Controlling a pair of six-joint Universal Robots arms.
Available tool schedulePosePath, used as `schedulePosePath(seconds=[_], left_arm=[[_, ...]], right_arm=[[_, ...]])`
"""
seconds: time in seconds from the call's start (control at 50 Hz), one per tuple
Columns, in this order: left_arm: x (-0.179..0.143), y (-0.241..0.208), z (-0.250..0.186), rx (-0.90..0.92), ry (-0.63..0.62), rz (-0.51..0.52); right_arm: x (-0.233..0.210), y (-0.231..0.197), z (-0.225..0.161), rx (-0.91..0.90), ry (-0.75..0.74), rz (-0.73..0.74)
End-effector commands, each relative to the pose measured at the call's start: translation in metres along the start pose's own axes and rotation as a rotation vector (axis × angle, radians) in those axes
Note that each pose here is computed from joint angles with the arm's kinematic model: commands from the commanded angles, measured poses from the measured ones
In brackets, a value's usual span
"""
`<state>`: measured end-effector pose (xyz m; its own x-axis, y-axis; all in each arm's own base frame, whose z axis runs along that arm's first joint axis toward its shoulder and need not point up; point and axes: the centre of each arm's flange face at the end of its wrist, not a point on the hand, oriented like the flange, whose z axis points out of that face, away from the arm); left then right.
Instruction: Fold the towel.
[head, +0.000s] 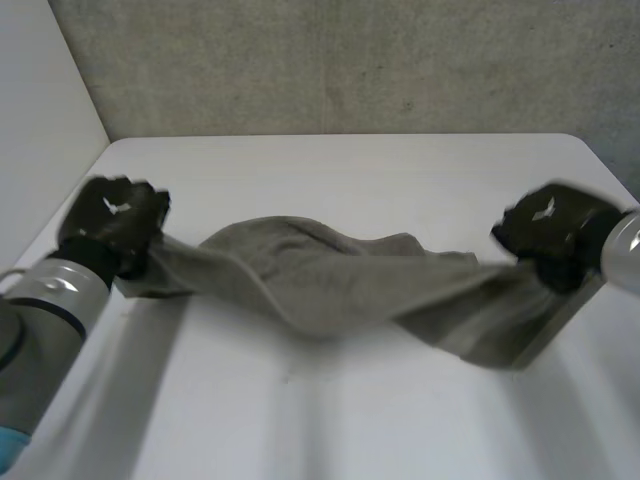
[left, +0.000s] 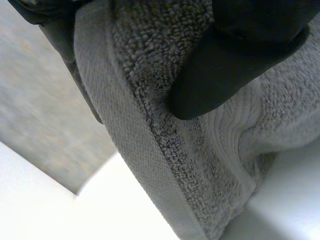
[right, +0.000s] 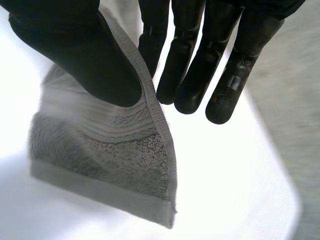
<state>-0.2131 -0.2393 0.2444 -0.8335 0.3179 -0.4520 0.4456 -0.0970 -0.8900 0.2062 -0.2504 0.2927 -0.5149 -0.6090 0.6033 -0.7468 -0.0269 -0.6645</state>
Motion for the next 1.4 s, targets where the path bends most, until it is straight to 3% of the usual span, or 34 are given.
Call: schedulePosePath(seconds=[0.02, 0.14, 0.18, 0.2, 0.24, 0.26, 0.28, 0.3, 0.34, 0.36, 0.4, 0.44, 0.52, 0.6, 0.68, 0.74, 0.78, 0.9, 1.0, 1.12, 1.4], left_arm=[[0.034, 0.044, 0.033, -0.164, 0.121, 0.005], [0.029, 0.037, 0.068, -0.115, 0.096, 0.025], [0.016, 0.01, 0.095, -0.008, 0.039, 0.052], [0.015, 0.01, 0.095, -0.008, 0.038, 0.052], [-0.008, -0.036, 0.121, 0.149, -0.051, 0.074], [-0.008, -0.036, 0.121, 0.15, -0.052, 0.074], [-0.023, -0.064, 0.13, 0.237, -0.108, 0.067], [-0.024, -0.064, 0.13, 0.237, -0.108, 0.067], [-0.057, -0.122, 0.138, 0.408, -0.248, 0.037], [-0.057, -0.122, 0.138, 0.409, -0.249, 0.037], [-0.088, -0.159, 0.135, 0.529, -0.384, -0.049], [-0.098, -0.164, 0.132, 0.554, -0.416, -0.093], [-0.108, -0.156, 0.131, 0.542, -0.416, -0.159], [-0.095, -0.111, 0.131, 0.422, -0.34, -0.218], [-0.056, -0.056, 0.128, 0.293, -0.19, -0.209], [-0.043, -0.036, 0.126, 0.248, -0.147, -0.207], [-0.017, 0.004, 0.118, 0.162, -0.079, -0.21], [0.018, 0.076, 0.108, 0.031, -0.034, -0.19], [0.015, 0.106, 0.1, -0.066, -0.04, -0.117], [0.011, 0.107, 0.078, -0.129, -0.021, -0.023], [0.011, 0.088, 0.054, -0.111, -0.005, 0.055]], right_arm=[[-0.054, 0.04, 0.05, -0.161, -0.224, -0.04], [-0.035, 0.024, 0.082, -0.11, -0.081, -0.094], [-0.002, -0.002, 0.101, 0.017, 0.103, -0.123], [-0.002, -0.003, 0.101, 0.018, 0.104, -0.124], [0.045, -0.044, 0.108, 0.206, 0.351, -0.151], [0.045, -0.045, 0.108, 0.207, 0.352, -0.151], [0.07, -0.07, 0.102, 0.315, 0.487, -0.157], [0.07, -0.07, 0.102, 0.316, 0.488, -0.157], [0.112, -0.114, 0.08, 0.534, 0.742, -0.156], [0.112, -0.114, 0.08, 0.535, 0.743, -0.156], [0.132, -0.139, 0.052, 0.675, 0.888, -0.167], [0.132, -0.141, 0.044, 0.693, 0.899, -0.168], [0.117, -0.131, 0.043, 0.664, 0.836, -0.168], [0.074, -0.092, 0.063, 0.569, 0.649, -0.151], [0.026, -0.045, 0.083, 0.458, 0.458, -0.102], [0.01, -0.03, 0.087, 0.417, 0.404, -0.09], [-0.016, -0.006, 0.091, 0.344, 0.319, -0.072], [-0.067, 0.039, 0.113, 0.209, 0.155, -0.042], [-0.083, 0.049, 0.114, 0.166, 0.093, -0.029], [-0.086, 0.052, 0.108, 0.139, 0.067, -0.005], [-0.094, 0.056, 0.093, 0.132, 0.03, 0.063]])
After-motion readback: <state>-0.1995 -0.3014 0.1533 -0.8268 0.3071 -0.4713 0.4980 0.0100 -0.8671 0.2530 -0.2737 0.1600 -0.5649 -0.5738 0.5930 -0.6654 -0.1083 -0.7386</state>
